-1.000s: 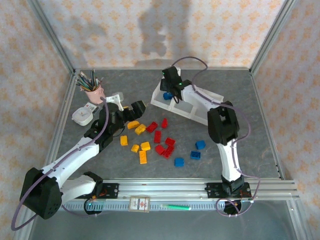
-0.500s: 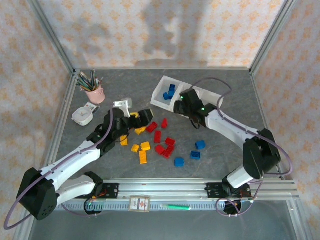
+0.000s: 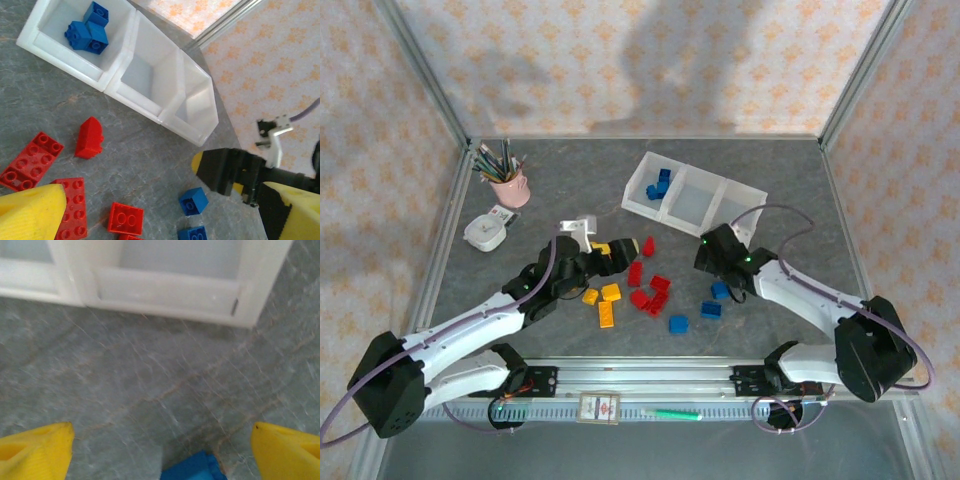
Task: Sort the legos into containers by color
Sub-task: Pick up the lego from the bottom-center of the table.
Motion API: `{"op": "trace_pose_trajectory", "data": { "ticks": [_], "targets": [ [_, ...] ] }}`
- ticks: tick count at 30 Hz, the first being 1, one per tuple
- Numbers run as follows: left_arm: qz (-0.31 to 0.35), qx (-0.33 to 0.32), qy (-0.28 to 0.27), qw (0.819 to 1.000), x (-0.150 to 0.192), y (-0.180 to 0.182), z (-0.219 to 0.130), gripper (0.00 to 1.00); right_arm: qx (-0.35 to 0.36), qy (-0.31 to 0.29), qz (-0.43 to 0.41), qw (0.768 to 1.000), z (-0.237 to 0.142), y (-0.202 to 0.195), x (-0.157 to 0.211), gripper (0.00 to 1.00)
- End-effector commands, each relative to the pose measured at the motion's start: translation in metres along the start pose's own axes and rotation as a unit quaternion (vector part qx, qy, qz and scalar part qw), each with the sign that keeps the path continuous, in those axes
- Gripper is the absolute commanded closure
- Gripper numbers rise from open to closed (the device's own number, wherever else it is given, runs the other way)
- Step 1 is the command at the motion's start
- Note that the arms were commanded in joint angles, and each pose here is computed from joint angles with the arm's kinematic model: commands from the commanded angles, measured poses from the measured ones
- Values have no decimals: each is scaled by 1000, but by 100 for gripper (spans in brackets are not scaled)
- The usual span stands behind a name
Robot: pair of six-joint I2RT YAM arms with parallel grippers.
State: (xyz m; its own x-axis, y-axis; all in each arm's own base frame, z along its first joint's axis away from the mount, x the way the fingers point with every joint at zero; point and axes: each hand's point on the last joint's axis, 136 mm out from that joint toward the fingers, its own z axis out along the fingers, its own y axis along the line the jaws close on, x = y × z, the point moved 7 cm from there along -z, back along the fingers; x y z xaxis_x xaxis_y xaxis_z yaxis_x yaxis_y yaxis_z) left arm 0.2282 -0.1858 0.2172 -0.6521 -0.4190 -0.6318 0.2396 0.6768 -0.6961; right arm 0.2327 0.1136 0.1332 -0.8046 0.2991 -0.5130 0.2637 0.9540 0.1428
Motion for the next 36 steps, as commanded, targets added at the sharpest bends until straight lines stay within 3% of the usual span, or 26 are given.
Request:
{"op": "trace_pose_trajectory", "data": {
  "ticks": [1,8,17,36],
  "targets": [
    [-3,9,-18,1000,-3,-6,3,1,7,10,22,1000,3,-8,9,8],
    [1,6,-13,1000,2,-10,7,1,35,34,17,999,19,-18,28,8],
    [7,6,-6,1000,3,-13,13,1,-10,53,-6,999,29,5,40,16],
    [20,-3,-13,1000,-2,-15,12,1,-16,31,-37,999,26,19,33,64]
  ]
}}
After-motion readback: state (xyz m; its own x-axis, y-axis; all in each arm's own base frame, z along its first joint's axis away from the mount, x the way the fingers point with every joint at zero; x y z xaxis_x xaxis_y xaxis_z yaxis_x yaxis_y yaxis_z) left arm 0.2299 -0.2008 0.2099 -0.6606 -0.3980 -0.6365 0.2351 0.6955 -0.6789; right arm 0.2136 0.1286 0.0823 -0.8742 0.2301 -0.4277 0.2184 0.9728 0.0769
